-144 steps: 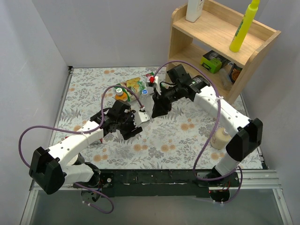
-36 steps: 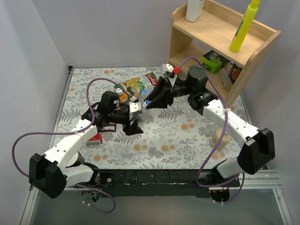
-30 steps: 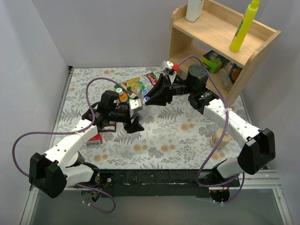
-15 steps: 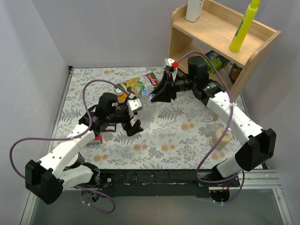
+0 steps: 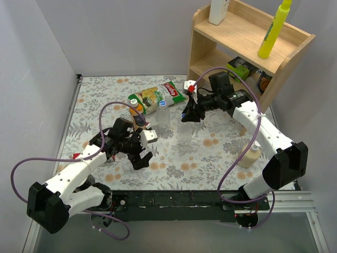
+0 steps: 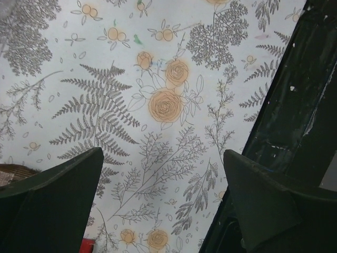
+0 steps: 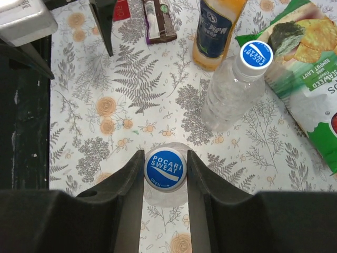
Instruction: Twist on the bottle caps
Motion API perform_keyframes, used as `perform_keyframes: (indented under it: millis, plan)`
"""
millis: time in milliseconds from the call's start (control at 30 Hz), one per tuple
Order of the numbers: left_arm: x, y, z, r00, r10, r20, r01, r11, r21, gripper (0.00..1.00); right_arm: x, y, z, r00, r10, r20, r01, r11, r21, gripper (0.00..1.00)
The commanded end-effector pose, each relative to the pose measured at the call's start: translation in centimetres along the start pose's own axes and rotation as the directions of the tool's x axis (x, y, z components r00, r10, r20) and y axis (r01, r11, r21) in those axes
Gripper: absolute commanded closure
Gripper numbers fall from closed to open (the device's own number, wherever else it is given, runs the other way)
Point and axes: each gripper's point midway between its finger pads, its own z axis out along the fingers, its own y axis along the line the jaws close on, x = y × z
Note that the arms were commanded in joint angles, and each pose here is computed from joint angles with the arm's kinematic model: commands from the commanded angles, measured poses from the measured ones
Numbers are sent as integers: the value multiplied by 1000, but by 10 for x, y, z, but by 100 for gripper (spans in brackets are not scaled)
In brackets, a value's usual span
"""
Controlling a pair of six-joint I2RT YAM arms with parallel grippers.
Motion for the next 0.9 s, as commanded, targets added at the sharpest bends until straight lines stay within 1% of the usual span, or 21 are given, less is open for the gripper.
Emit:
perform_keyframes:
  millis: [0, 100, 267, 333, 433, 467, 667, 867]
  plan:
    - [9, -8, -3, 1000, 1, -10, -1, 1000, 10, 2, 7, -13, 0, 999, -46, -22, 46, 998, 45, 99]
    - [12, -8, -3, 1000, 2, -17, -2, 1000, 9, 2, 12, -13, 2, 999, -35, -17, 36, 999, 41, 94]
    - [15, -10, -2, 1000, 1, -22, -1, 1000, 11, 2, 27, -14, 4, 999, 30, -12, -29, 998, 59, 87]
    - [15, -9, -3, 1000, 1, -21, -1, 1000, 10, 2, 28, -13, 4, 999, 32, -11, -31, 998, 55, 85]
    - [17, -12, -2, 1000, -1, -25, 1, 1000, 24, 2, 28, -13, 3, 1000, 29, -11, -28, 998, 61, 80]
    - [17, -12, -2, 1000, 2, -25, -2, 1000, 25, 2, 29, -13, 3, 999, 32, -11, -32, 998, 62, 76]
    - [17, -12, 0, 1000, 4, -22, -4, 999, 33, 2, 29, -8, -2, 1000, 20, -13, -19, 998, 66, 66]
    - [16, -10, 2, 1000, 5, -18, -5, 999, 36, 2, 29, -3, -9, 1000, 9, -19, -8, 997, 77, 63]
